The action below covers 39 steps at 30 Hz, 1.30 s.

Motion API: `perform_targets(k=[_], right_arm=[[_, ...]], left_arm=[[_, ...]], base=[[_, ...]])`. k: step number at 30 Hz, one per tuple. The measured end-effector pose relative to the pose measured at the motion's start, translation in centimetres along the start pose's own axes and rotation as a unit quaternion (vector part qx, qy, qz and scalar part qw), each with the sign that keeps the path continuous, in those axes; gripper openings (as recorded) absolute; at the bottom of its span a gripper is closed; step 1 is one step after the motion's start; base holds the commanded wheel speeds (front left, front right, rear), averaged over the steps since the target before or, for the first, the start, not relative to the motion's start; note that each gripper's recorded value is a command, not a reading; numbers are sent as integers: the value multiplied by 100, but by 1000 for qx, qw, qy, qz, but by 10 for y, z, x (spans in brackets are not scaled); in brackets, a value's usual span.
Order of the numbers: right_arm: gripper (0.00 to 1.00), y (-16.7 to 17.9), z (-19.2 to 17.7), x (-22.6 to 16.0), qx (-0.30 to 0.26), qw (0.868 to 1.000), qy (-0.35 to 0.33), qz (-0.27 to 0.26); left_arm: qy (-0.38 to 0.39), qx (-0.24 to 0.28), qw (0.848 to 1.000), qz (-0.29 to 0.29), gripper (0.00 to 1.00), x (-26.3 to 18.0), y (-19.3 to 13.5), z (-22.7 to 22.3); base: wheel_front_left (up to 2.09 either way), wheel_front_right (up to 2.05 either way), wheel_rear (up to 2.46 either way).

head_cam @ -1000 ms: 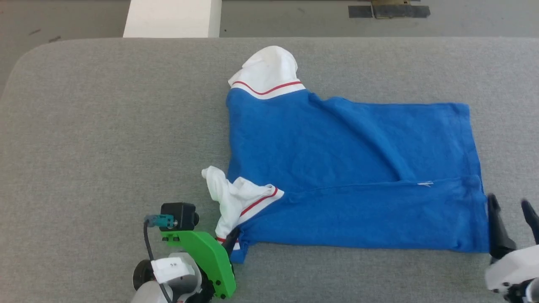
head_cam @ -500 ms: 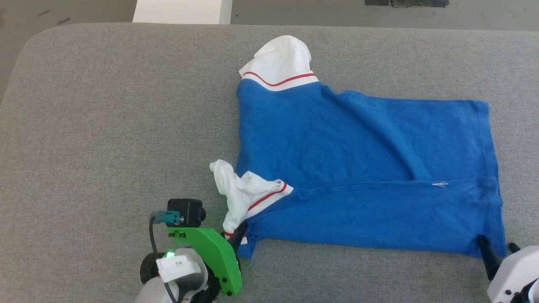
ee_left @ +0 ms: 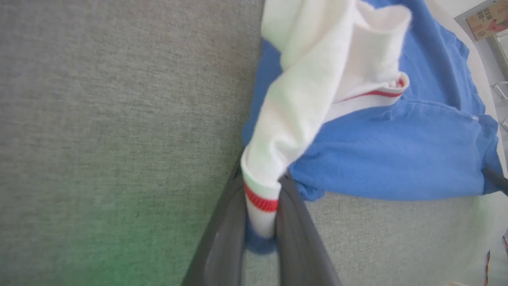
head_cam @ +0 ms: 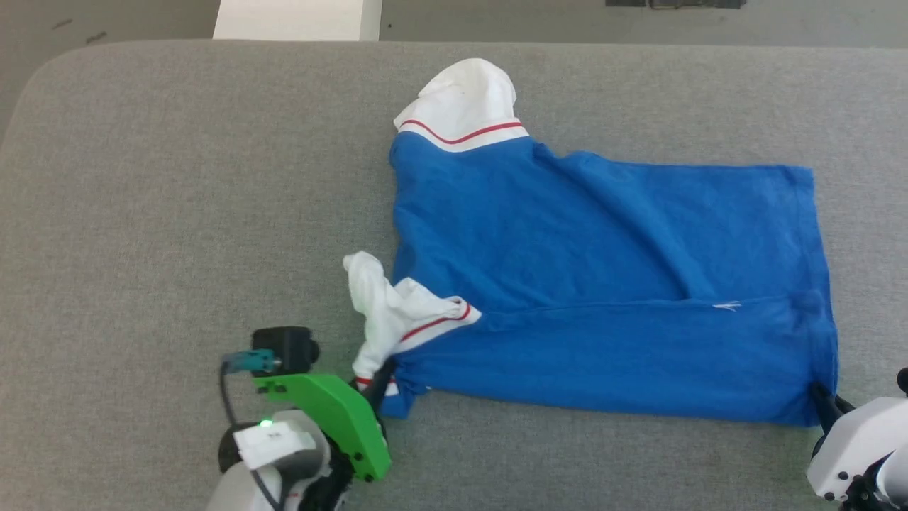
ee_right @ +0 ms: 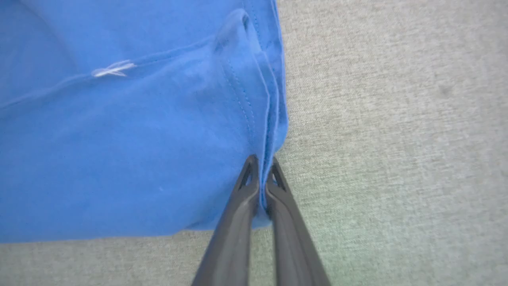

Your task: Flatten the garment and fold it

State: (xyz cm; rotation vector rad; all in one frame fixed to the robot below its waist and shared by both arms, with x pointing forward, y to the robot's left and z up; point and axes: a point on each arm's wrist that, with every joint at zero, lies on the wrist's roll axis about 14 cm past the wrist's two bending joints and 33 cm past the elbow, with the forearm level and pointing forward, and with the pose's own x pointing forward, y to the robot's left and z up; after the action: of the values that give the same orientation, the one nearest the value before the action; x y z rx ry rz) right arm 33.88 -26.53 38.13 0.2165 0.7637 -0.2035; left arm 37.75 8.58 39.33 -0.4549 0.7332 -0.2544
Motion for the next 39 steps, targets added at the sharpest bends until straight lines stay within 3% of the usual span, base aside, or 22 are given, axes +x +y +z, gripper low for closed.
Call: perform_targets(k=[14, 23, 30, 31, 32, 33, 34, 35, 36, 39], right_arm=[[0, -15, 43, -45, 23, 997, -71, -4], [0, -39, 8, -68, 59, 998, -27, -19], [0, -37, -19, -68, 72, 997, 8, -10], [0, -36, -21, -67, 73, 997, 9, -8], [8, -34, -24, -65, 74, 997, 11, -6], [33, -33, -26, -64, 75, 997, 12, -3], [44, -32, -28, -63, 77, 997, 11, -2], [62, -32, -30, -62, 78, 997, 11, -2], [100, -32, -32, -62, 78, 997, 12, -2], [100, -33, -35, -61, 81, 997, 6, -3]], left_arm=[[-4, -34, 999, -10, 0, -45, -3, -4], [36, -50, 998, -15, 0, -75, -9, -34], [36, -76, 996, -5, 0, -79, -3, -42], [38, -78, 996, -1, 6, -78, -1, -45], [39, -82, 996, 4, 42, -76, 2, -47], [39, -87, 995, 9, 57, -74, 5, -49], [41, -88, 995, 13, 86, -72, 7, -51], [43, -89, 995, 16, 100, -70, 9, -52], [42, -92, 995, 21, 100, -68, 11, -53], [26, -92, 995, 25, 100, -61, 13, -47]], base=[[0, 0, 0], [0, 0, 0], [0, 0, 0], [0, 0, 0], [0, 0, 0], [0, 0, 0], [0, 0, 0], [0, 0, 0], [0, 0, 0], [0, 0, 0]])
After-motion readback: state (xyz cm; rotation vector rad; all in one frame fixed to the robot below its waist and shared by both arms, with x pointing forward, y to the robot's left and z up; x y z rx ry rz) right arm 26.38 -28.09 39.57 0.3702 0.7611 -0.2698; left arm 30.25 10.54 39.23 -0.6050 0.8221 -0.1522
